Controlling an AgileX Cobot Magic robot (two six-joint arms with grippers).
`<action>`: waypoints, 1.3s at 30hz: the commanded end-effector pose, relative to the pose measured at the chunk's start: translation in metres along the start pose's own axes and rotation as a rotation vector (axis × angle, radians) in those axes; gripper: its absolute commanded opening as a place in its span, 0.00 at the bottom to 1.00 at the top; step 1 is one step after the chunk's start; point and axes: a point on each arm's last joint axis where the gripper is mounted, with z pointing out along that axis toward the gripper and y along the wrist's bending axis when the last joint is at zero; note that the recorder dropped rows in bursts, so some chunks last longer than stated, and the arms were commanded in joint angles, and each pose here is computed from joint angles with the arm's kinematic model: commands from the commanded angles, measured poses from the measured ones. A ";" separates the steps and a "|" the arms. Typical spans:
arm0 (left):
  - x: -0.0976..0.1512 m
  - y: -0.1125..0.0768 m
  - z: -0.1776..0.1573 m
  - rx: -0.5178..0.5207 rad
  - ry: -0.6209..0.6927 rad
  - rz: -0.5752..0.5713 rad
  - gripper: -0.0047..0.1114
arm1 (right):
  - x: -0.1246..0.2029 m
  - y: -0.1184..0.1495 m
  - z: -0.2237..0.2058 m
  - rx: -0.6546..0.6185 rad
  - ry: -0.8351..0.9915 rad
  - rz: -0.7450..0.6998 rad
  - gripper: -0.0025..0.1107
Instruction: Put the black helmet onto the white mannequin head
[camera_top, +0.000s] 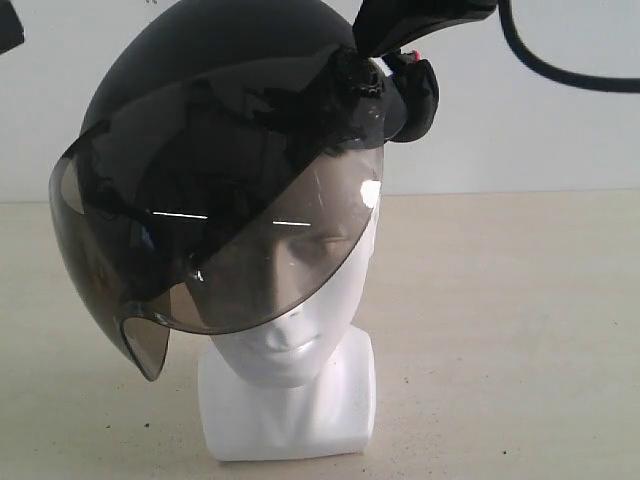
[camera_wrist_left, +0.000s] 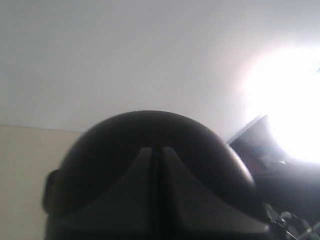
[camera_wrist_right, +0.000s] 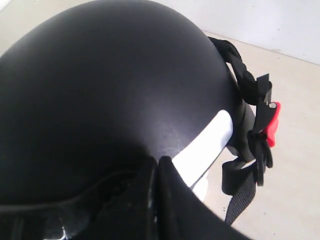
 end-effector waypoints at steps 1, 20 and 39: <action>0.004 0.050 -0.001 -0.089 0.055 -0.128 0.08 | 0.012 -0.002 0.008 0.019 0.123 -0.002 0.02; 0.090 0.130 0.098 -0.012 0.521 -0.343 0.08 | -0.015 0.010 0.007 -0.108 -0.172 0.025 0.02; 0.073 0.089 0.100 0.031 0.517 -0.257 0.08 | -0.008 0.008 0.008 -0.089 -0.103 0.029 0.02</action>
